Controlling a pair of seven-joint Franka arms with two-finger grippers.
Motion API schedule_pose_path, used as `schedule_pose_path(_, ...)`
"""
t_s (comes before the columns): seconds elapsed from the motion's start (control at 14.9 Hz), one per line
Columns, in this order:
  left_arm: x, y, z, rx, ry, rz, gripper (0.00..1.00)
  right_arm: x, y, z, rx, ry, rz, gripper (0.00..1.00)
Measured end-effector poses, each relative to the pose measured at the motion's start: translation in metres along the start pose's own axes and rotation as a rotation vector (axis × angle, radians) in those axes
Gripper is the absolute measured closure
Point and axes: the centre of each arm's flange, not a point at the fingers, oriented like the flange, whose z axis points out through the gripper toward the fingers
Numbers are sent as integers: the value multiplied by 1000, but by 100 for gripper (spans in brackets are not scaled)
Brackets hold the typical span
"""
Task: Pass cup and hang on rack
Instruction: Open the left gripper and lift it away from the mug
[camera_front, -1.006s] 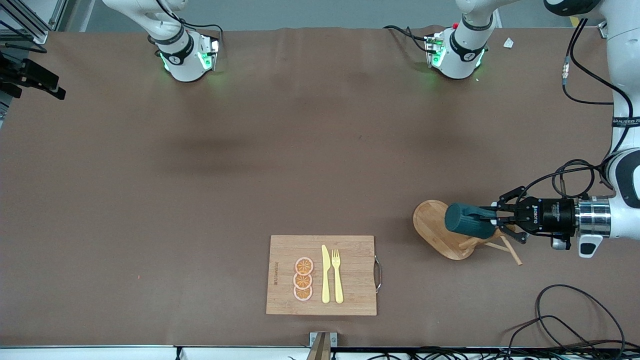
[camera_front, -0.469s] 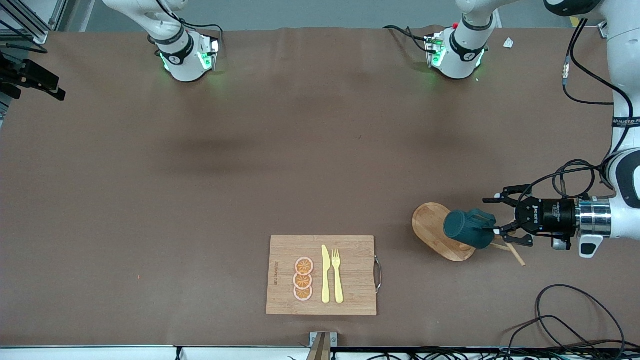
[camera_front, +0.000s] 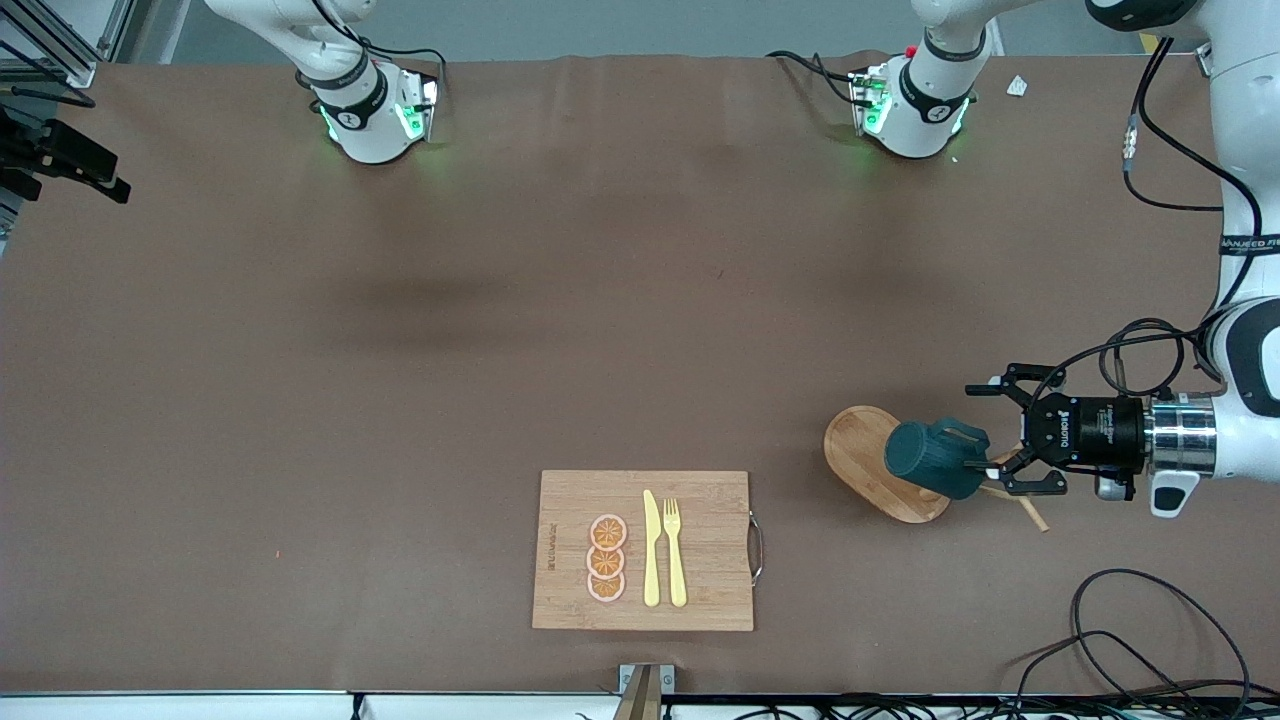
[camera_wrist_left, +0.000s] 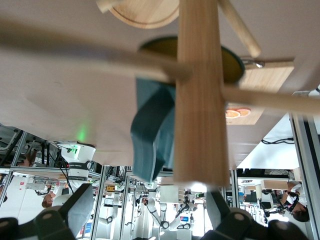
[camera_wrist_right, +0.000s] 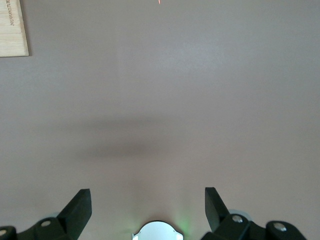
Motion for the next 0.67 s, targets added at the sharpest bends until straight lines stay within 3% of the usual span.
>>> schedule_pose_path(0.67, -131, -11, 1, -1, 70, 163, 0, -1, 1, 1, 1, -10, -6, 0)
